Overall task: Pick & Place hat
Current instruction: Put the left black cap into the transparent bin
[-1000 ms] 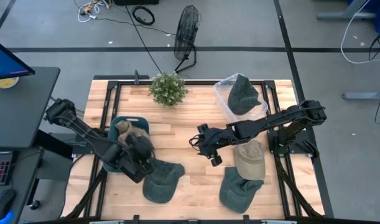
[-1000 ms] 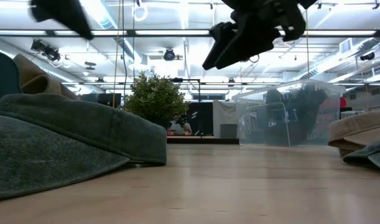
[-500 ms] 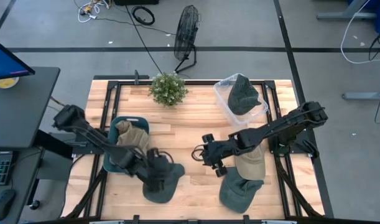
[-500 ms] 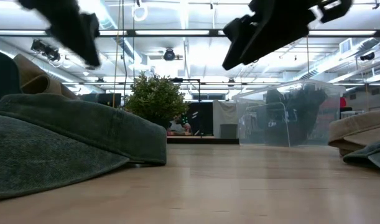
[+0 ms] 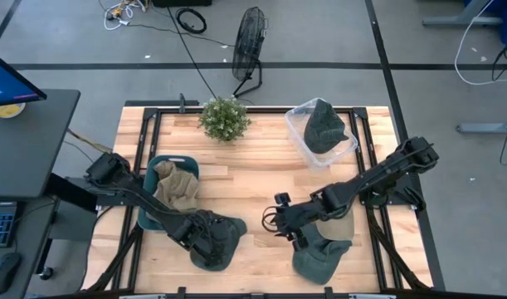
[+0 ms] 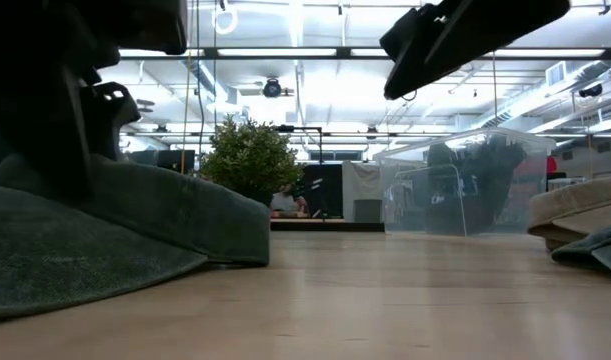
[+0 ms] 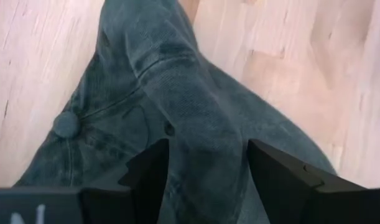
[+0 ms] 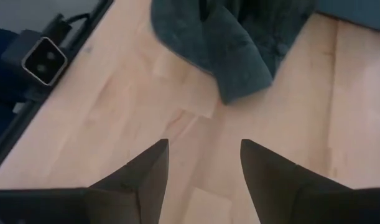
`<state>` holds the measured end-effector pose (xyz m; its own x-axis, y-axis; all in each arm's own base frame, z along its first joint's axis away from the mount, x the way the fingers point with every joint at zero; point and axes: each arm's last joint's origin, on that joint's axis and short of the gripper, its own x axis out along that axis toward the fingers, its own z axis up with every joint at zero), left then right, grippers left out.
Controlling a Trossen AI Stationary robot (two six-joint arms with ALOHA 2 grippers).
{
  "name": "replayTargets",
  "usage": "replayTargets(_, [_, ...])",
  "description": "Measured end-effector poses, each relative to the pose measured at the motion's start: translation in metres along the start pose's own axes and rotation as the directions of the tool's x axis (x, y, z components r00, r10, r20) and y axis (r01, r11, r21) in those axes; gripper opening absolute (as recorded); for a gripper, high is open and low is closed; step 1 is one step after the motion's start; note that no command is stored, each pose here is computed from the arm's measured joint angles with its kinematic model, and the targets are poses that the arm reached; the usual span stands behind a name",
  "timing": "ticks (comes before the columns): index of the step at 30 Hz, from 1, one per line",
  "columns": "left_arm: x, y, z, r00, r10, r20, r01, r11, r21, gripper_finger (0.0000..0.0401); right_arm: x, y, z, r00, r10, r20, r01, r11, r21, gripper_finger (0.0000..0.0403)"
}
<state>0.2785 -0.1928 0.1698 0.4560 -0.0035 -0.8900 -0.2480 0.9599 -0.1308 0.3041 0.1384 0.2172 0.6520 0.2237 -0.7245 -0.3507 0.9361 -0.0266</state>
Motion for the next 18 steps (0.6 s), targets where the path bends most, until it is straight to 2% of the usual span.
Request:
replayTargets(7, [-0.001,-0.004,0.004,0.998,-0.043,0.038,0.043,0.999,-0.010,0.0224,0.006,0.008,-0.007,0.998,0.019,0.054,-0.019,1.000,0.004,0.0204])
replayTargets(10, [-0.001,-0.004,0.004,0.998,-0.044,0.039,0.044,0.999,-0.002,0.0211,0.009,0.009,-0.008,0.996,0.021,0.085,-0.022,1.000,0.004,0.0204])
replayTargets(13, [-0.001,-0.004,0.004,0.998,-0.046,0.041,0.045,0.999,0.022,0.0167,0.011,0.009,-0.005,0.986,0.023,0.165,-0.019,1.000,-0.024,0.0204])
replayTargets(18, [0.001,-0.001,0.015,0.994,-0.051,0.096,0.048,0.998,0.037,0.0052,0.021,0.005,0.007,0.932,0.000,0.362,0.048,0.991,-0.124,0.0204])
